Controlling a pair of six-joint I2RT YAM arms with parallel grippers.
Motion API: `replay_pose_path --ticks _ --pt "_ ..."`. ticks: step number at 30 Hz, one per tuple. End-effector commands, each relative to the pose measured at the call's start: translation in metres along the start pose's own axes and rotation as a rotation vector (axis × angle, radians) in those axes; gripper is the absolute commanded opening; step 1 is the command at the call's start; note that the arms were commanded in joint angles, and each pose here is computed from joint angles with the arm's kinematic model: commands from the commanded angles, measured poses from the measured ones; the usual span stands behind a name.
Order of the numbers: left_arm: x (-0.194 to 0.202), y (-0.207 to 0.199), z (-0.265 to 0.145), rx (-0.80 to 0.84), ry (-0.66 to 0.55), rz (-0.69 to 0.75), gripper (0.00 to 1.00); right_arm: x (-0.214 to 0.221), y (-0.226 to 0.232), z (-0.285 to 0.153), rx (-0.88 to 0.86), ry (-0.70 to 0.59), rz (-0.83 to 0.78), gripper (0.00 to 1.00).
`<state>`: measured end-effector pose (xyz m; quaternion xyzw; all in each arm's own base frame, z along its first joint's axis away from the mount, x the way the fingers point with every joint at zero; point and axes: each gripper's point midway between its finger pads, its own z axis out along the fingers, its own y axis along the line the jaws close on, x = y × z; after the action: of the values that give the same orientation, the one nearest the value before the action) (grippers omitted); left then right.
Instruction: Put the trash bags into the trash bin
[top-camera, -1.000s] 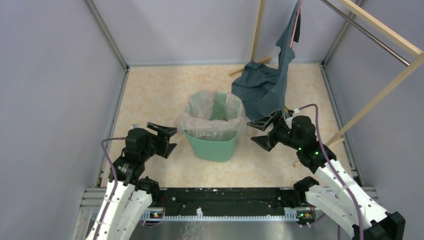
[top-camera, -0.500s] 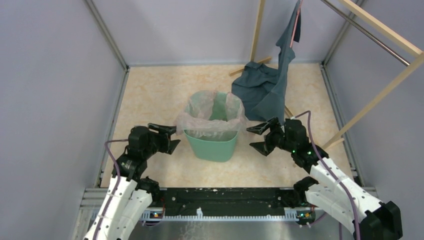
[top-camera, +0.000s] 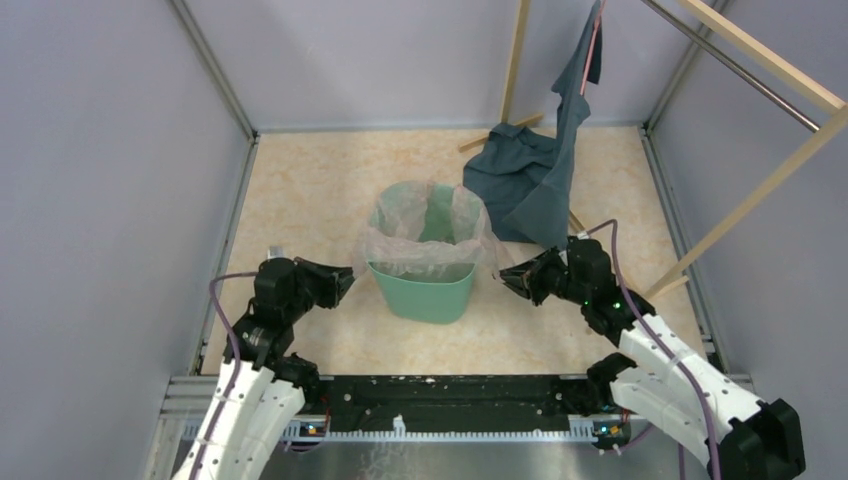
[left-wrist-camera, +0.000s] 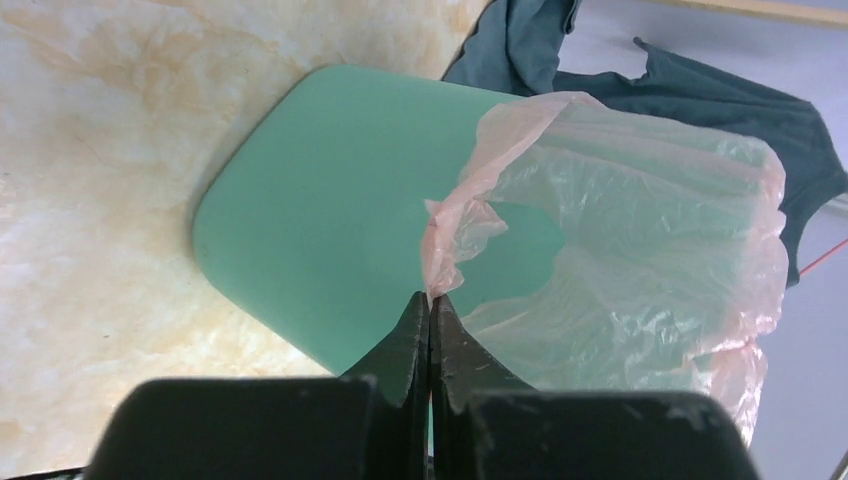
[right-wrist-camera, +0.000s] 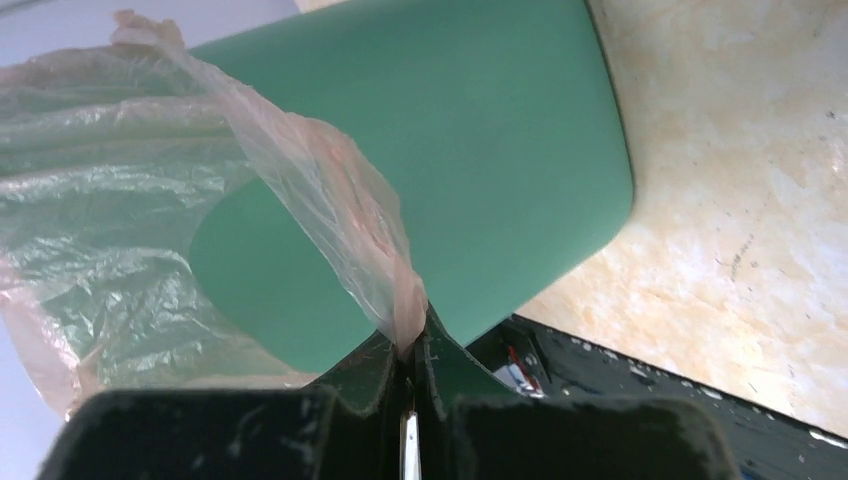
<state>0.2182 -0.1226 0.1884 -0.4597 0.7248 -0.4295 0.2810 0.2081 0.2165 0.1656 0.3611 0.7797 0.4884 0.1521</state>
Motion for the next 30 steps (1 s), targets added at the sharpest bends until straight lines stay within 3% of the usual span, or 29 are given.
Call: replay_pose_path --ticks 1,10,22,30 --pt "-0.002 0.0 -0.022 0.027 -0.033 0.189 0.0 0.014 -0.012 -0.013 0.002 0.052 -0.086 0.0" --pt "-0.006 -0.002 -0.052 0.11 -0.1 0.38 0.0 0.024 -0.039 -0.016 0.079 0.132 -0.261 0.0" --pt "-0.035 0.036 -0.029 -0.086 -0.194 0.513 0.0 -0.014 -0.051 -0.015 0.198 -0.016 -0.565 0.0" --pt "-0.039 0.057 0.005 -0.147 -0.157 0.552 0.0 0.011 -0.012 -0.008 0.052 0.136 -0.734 0.0"
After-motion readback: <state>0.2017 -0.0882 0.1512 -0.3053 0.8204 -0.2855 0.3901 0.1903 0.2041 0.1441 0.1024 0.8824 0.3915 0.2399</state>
